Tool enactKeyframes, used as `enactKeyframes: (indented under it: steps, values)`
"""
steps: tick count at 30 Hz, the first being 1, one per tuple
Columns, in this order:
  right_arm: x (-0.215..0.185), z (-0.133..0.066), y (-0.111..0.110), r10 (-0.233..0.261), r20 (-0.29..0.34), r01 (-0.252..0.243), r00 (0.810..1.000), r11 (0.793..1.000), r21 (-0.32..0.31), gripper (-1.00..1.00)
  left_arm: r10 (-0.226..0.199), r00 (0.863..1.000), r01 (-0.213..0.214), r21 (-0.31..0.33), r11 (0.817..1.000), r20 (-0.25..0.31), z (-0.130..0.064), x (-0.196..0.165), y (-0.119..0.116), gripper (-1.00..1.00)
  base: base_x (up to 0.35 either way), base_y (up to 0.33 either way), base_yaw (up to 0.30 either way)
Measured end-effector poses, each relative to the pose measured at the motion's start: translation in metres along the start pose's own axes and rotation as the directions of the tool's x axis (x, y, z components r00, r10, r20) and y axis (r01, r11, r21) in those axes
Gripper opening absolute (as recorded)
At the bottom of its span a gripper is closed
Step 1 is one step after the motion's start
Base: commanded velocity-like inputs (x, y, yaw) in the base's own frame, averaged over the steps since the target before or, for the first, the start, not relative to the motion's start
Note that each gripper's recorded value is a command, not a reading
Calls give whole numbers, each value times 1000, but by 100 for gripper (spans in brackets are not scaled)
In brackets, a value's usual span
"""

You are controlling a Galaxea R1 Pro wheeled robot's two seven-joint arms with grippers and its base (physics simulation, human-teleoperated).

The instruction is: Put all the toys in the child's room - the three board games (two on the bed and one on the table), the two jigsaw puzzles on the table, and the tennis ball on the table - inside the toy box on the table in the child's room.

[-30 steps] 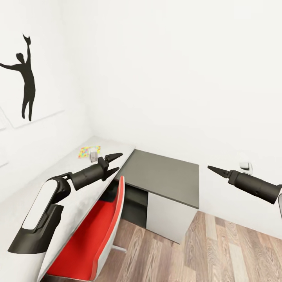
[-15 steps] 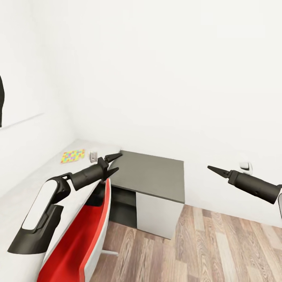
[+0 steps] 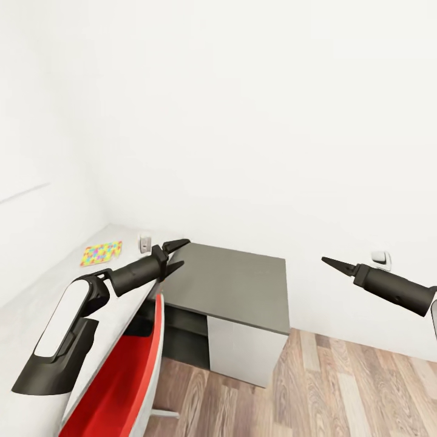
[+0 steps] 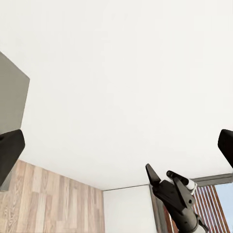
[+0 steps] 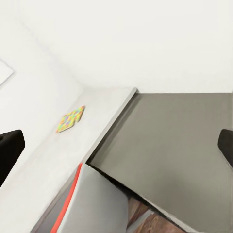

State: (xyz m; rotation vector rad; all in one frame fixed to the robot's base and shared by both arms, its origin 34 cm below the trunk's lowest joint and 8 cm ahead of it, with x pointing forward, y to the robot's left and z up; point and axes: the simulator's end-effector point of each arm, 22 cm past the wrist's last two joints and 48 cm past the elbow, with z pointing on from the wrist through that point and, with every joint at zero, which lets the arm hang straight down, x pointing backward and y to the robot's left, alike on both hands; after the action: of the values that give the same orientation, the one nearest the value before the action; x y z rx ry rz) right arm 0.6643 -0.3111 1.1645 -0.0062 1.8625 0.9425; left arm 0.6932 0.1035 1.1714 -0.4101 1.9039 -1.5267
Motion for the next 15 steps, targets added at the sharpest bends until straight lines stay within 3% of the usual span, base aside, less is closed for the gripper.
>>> enactKeyframes:
  steps: [10, 15]
  values:
    - [0, 0, 0, 1, 0, -1, 1000, 1000, -1, 100, -1, 1000, 1, -3, 1000, 0, 0, 0, 1, 100, 331, 0, -1]
    - [1, 1, 0, 2, 0, -2, 1000, 1000, -1, 100, -4, 1000, 4, -8, 1000, 1, 0, 1, 4, 100, 189, 0, 54]
